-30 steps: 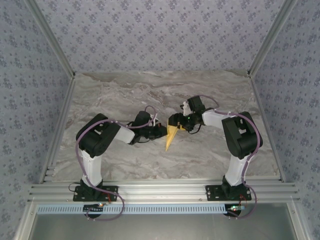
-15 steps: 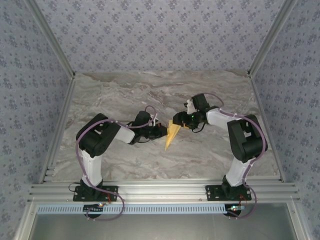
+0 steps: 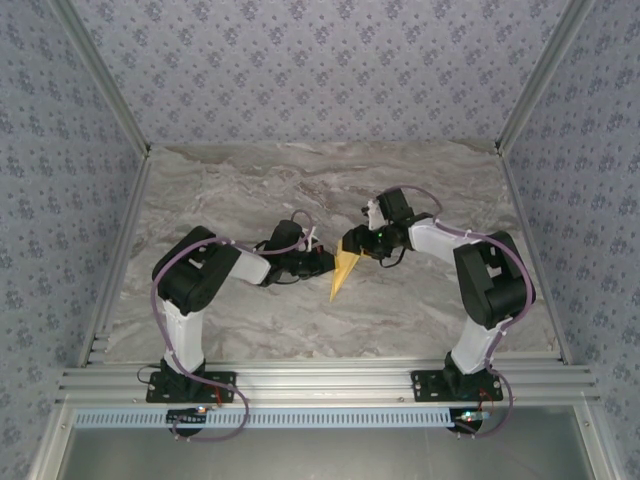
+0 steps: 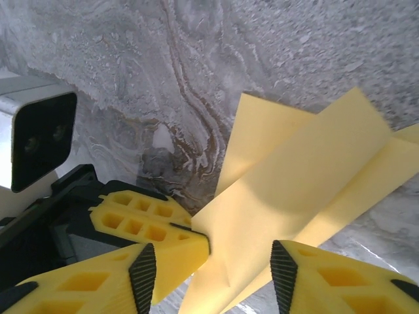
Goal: Fold a paper plane with a square sheet of paper (fold left side to right side)
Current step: Fold the wing for the fifth time at the center of the table.
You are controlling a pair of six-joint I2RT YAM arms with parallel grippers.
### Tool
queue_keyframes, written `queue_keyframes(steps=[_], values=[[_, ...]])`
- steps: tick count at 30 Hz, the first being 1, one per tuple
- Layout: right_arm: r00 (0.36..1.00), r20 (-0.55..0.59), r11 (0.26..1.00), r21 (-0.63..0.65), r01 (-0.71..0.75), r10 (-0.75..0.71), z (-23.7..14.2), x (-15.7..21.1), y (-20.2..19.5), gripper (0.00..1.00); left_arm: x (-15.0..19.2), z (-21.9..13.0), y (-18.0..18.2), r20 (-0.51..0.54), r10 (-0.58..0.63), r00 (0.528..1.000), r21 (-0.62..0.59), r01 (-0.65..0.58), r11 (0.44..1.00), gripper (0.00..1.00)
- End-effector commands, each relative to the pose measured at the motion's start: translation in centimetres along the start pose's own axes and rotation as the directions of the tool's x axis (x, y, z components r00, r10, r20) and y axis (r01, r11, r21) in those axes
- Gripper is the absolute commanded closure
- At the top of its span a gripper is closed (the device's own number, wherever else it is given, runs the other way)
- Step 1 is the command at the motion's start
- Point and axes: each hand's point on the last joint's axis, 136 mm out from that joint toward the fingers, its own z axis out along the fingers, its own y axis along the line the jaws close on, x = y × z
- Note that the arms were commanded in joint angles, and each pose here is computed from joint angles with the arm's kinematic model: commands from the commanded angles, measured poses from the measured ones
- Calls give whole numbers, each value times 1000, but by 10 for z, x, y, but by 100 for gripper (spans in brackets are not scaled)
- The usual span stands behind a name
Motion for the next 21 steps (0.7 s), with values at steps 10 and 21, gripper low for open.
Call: queue_keyframes(steps=[10, 21], values=[[997, -27, 997, 38, -73, 74, 10, -2, -21, 42, -2, 6, 13, 5, 12, 1000, -51, -12, 999, 100], [998, -20, 998, 29, -63, 64, 13, -6, -22, 42, -4, 5, 8, 3, 24, 1000, -40, -24, 999, 100]])
